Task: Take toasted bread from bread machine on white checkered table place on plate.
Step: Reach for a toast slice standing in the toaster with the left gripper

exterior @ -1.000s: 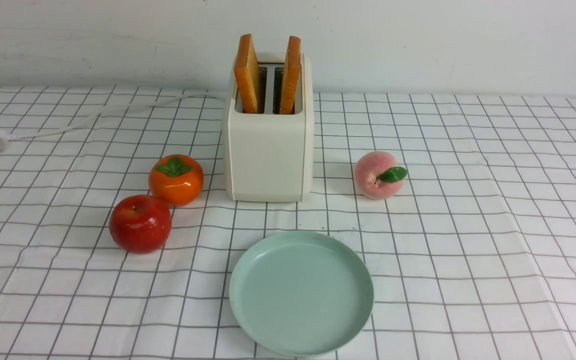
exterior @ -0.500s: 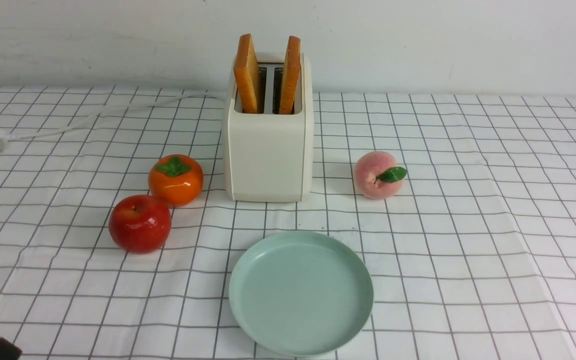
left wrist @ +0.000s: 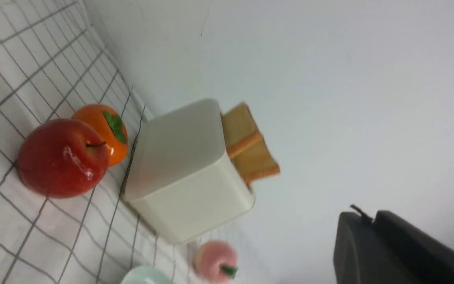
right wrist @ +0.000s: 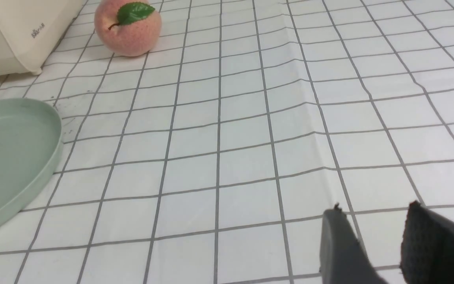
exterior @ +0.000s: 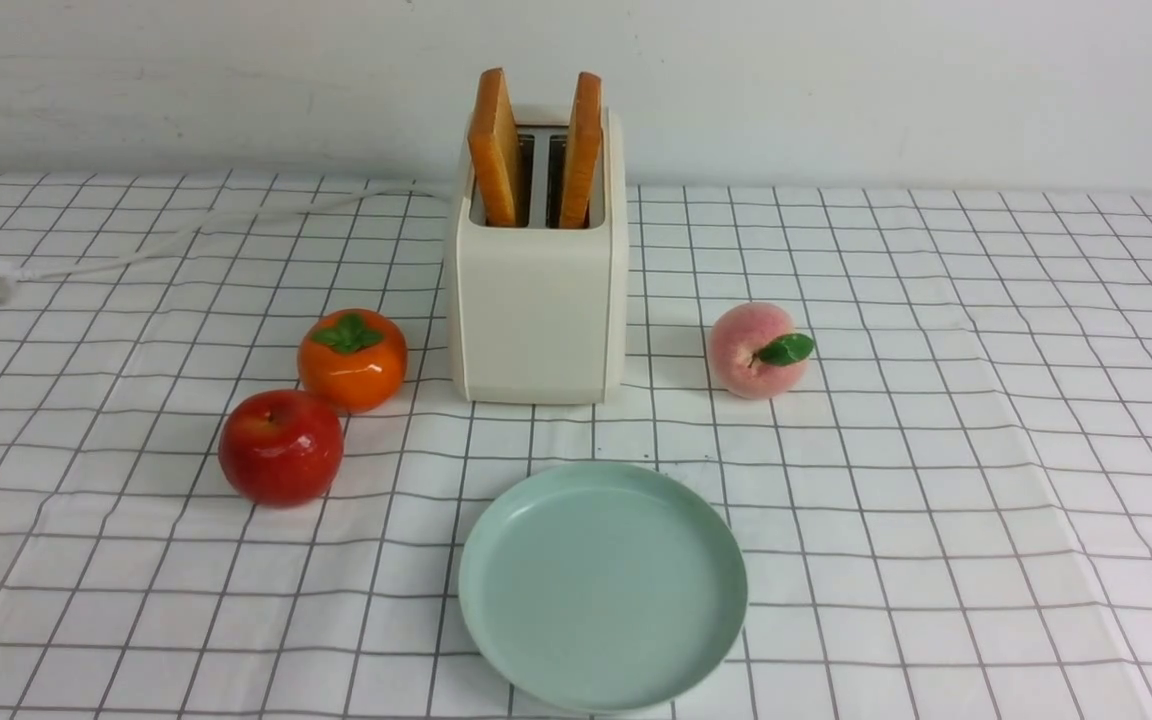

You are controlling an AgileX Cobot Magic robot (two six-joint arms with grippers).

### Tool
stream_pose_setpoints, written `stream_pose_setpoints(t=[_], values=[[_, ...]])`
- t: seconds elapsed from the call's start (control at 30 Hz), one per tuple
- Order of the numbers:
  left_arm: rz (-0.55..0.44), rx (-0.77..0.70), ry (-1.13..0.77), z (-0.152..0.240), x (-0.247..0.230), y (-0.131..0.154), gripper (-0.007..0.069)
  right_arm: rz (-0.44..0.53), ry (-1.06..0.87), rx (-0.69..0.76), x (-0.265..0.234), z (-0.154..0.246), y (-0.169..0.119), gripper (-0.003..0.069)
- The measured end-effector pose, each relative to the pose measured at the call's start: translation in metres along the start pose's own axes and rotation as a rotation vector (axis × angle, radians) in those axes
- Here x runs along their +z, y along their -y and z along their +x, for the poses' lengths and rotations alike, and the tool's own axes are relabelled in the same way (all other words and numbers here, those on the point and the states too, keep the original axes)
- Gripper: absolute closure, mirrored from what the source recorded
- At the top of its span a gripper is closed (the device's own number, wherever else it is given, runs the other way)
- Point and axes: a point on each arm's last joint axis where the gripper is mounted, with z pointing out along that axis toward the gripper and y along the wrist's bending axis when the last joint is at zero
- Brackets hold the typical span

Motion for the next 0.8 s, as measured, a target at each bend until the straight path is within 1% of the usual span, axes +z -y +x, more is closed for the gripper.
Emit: stream_pose_setpoints(t=[0.03, 0.07, 0.1, 0.13, 0.17, 0.2, 0.23, 0.27, 0.37, 0.4, 0.43, 0.5, 0.6, 0.63, 0.67, 0.7, 0.73, 0.77, 0.8], values=[[-0.034, 0.065, -0.079, -0.003, 0.012, 0.01, 0.0638, 0.0, 0.0, 0.0, 0.0, 0.0, 0.0, 0.042], [-0.043, 0.084, -0.11, -0.004, 0.016, 0.014, 0.0638, 0.0, 0.0, 0.0, 0.0, 0.0, 0.0, 0.042], [-0.094, 0.157, -0.256, -0.007, 0.038, 0.029, 0.0638, 0.0, 0.0, 0.0, 0.0, 0.0, 0.0, 0.042], [-0.12, 0.2, -0.344, -0.01, 0.051, 0.038, 0.0638, 0.0, 0.0, 0.0, 0.0, 0.0, 0.0, 0.042], [-0.135, 0.205, -0.354, -0.009, 0.055, 0.036, 0.0638, 0.0, 0.0, 0.0, 0.0, 0.0, 0.0, 0.042], [-0.157, 0.238, -0.424, -0.012, 0.066, 0.042, 0.0638, 0.0, 0.0, 0.0, 0.0, 0.0, 0.0, 0.042], [-0.228, 0.283, -0.539, -0.014, 0.092, 0.043, 0.0638, 0.0, 0.0, 0.0, 0.0, 0.0, 0.0, 0.042], [-0.263, 0.309, -0.606, -0.017, 0.108, 0.044, 0.0638, 0.0, 0.0, 0.0, 0.0, 0.0, 0.0, 0.042], [-0.333, 0.359, -0.734, -0.023, 0.15, 0.045, 0.0638, 0.0, 0.0, 0.0, 0.0, 0.0, 0.0, 0.042], [-0.347, 0.406, -0.776, -0.026, 0.171, 0.049, 0.0638, 0.0, 0.0, 0.0, 0.0, 0.0, 0.0, 0.042], [-0.337, 0.412, -0.773, -0.026, 0.171, 0.052, 0.0638, 0.0, 0.0, 0.0, 0.0, 0.0, 0.0, 0.042], [-0.364, 0.507, -0.816, -0.022, 0.205, 0.064, 0.0638, 0.0, 0.0, 0.0, 0.0, 0.0, 0.0, 0.042], [-0.38, 0.641, -0.813, -0.011, 0.239, 0.088, 0.0638, 0.0, 0.0, 0.0, 0.0, 0.0, 0.0, 0.042], [-0.382, 0.659, -0.807, -0.009, 0.244, 0.091, 0.0638, 0.0, 0.0, 0.0, 0.0, 0.0, 0.0, 0.042], [-0.394, 0.719, -0.773, -0.002, 0.268, 0.104, 0.0638, 0.0, 0.0, 0.0, 0.0, 0.0, 0.0, 0.042], [-0.39, 0.747, -0.744, 0.0, 0.281, 0.11, 0.0638, 0.0, 0.0, 0.0, 0.0, 0.0, 0.0, 0.042], [-0.39, 0.747, -0.744, 0.0, 0.281, 0.11, 0.0638, 0.0, 0.0, 0.0, 0.0, 0.0, 0.0, 0.042], [-0.378, 0.768, -0.698, -0.001, 0.301, 0.12, 0.0634, 0.0, 0.0, 0.0, 0.0, 0.0, 0.0, 0.042], [-0.379, 0.783, -0.679, 0.002, 0.32, 0.121, 0.0616, 0.0, 0.0, 0.0, 0.0, 0.0, 0.0, 0.042]])
